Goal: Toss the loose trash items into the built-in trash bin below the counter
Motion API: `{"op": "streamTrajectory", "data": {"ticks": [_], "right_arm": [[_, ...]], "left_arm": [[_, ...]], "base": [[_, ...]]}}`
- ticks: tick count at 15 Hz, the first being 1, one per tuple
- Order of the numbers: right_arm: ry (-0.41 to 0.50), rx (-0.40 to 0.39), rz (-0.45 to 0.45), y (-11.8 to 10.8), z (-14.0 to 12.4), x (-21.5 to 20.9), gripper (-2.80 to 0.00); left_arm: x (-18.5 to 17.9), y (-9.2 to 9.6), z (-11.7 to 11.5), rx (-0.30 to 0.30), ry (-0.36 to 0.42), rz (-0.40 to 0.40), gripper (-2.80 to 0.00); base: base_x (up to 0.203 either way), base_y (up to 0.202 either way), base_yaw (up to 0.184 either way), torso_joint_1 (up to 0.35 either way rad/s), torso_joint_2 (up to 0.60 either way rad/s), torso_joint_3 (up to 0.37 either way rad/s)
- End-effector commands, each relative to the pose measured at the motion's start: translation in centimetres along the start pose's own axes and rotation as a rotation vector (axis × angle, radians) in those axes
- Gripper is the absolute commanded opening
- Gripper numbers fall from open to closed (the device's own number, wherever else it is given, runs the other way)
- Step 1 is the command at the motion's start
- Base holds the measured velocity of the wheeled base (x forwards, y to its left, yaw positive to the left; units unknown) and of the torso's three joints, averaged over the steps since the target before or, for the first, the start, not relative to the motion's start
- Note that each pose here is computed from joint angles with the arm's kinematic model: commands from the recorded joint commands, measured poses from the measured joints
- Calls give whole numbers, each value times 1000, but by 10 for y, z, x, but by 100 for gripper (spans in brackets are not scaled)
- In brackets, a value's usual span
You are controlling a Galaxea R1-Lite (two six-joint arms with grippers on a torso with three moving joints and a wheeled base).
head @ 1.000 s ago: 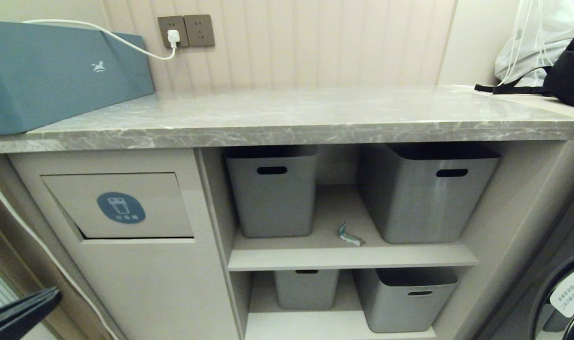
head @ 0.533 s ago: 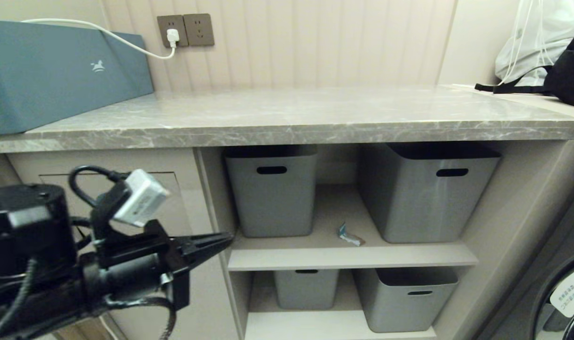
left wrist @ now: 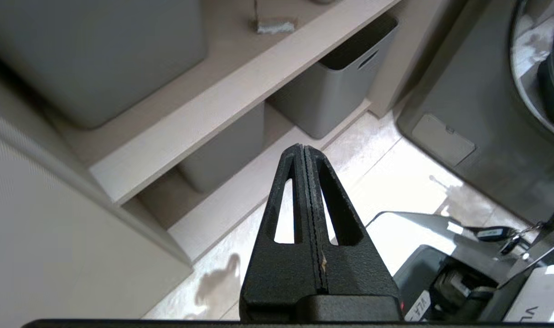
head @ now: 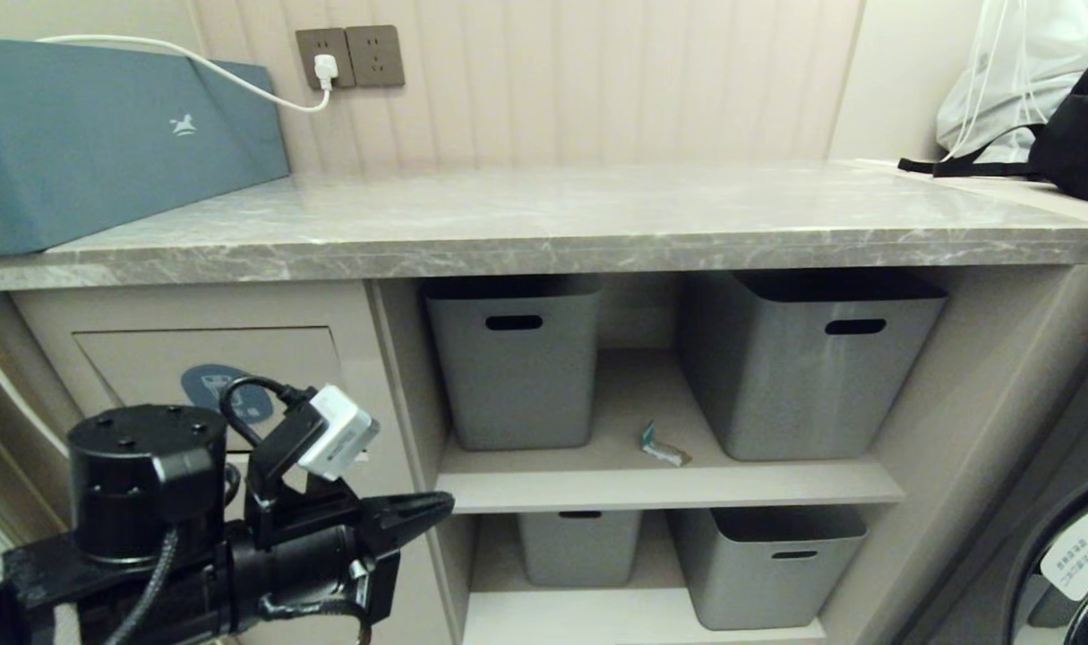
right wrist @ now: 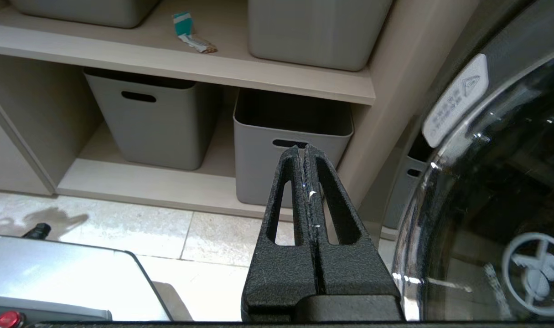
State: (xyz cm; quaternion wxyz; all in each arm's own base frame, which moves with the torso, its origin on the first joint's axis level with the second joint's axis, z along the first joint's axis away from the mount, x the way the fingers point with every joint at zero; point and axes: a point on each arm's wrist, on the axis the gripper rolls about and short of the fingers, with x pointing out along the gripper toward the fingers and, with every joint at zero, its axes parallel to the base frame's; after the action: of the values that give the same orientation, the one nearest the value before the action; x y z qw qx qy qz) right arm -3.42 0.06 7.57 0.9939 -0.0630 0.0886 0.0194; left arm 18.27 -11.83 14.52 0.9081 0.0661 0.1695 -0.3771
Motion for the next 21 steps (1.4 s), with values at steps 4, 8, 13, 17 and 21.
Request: {"op": "streamTrajectory", "data": {"ticks": [4,8,13,17,21], "right_arm": [[6,0,2,0,0,0,-280],[4,0,2,0,0,0,-280],[5,-4,4,0,0,0,-280],[8,-4,4,0,0,0,-280],[7,-4,5,0,0,0,-280]], "left_arm": [[-2,0,3,4,-15,-1,-280],[11,3,8,3,-12,2,-280],[73,20,-6,-40,64,23,-280],[144,37,-39,-82,147,82,-280],[224,58,-35,-90,38,178,0]], "base": [[-3,3,-66,1,2,1],[-2,8,-167,5,2,4],[0,3,-44,1,0,1],[0,0,0,0,0,0],[0,0,0,0,0,0]]}}
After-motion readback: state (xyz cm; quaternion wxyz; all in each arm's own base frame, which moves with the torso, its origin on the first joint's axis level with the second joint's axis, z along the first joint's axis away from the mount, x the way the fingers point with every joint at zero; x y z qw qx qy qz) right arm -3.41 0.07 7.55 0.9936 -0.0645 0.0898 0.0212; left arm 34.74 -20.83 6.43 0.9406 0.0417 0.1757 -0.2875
